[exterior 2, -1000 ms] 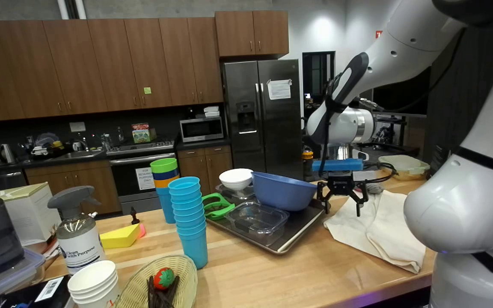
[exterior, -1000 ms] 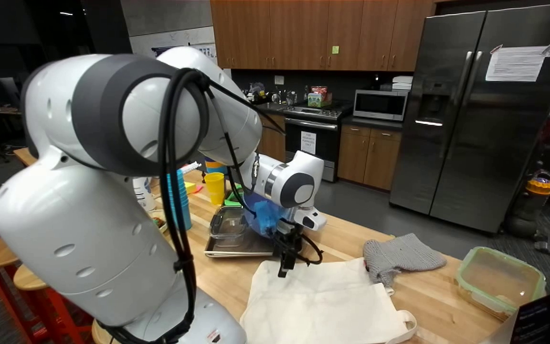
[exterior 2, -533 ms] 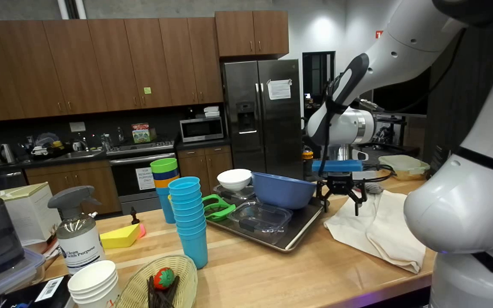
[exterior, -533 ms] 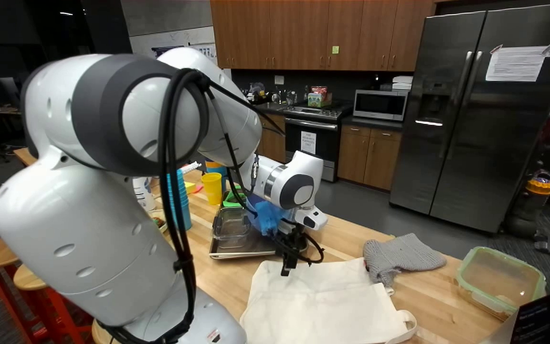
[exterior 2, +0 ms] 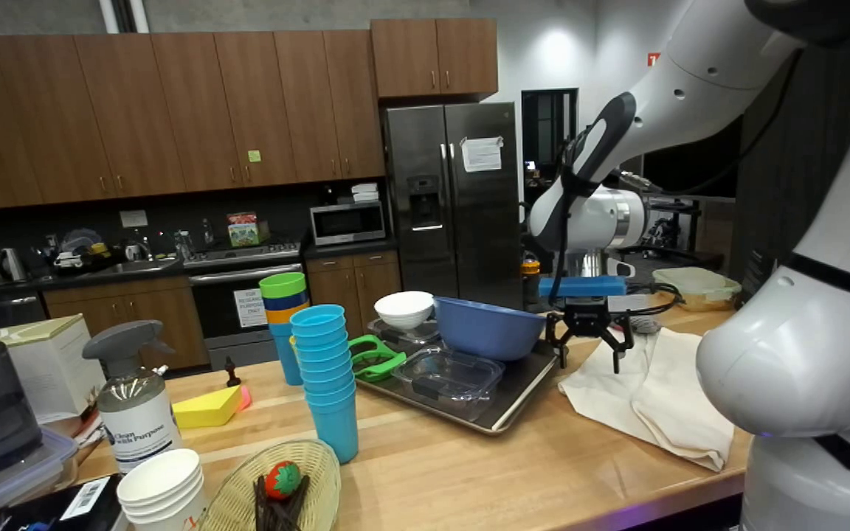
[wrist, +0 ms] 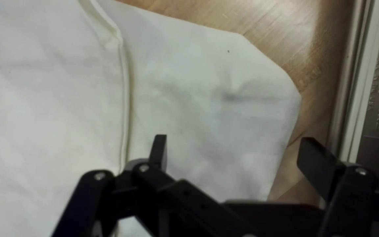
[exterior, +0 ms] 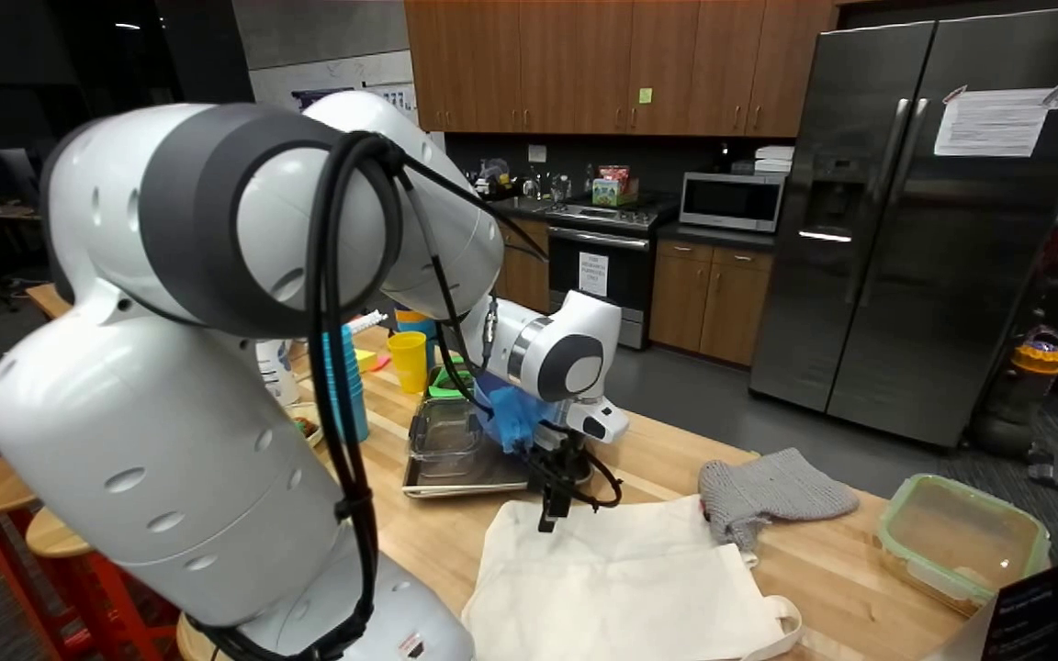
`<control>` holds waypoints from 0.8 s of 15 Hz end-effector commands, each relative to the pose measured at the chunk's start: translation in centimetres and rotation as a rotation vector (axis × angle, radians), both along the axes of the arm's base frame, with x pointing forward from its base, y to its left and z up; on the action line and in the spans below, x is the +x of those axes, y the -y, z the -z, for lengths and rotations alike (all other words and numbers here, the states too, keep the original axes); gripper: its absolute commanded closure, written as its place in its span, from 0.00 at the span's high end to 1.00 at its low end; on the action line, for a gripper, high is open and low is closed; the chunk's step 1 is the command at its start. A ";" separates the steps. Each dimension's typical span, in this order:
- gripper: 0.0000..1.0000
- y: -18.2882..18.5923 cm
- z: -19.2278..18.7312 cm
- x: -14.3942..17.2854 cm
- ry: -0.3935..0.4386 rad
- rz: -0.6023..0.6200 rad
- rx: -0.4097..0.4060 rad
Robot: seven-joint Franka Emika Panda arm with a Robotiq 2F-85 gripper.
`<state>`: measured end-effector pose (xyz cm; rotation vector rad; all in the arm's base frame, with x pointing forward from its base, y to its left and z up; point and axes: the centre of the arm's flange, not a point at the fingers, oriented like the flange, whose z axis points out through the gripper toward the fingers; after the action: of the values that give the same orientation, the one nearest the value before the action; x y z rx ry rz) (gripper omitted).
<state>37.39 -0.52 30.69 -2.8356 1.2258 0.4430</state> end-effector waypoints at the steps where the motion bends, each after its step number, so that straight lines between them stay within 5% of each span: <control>1: 1.00 0.0 0.0 0.0 -0.001 0.000 0.000; 12: 1.00 0.0 -0.5 -0.3 -0.027 0.031 -0.004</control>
<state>37.15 -0.49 30.51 -2.8292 1.2416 0.4780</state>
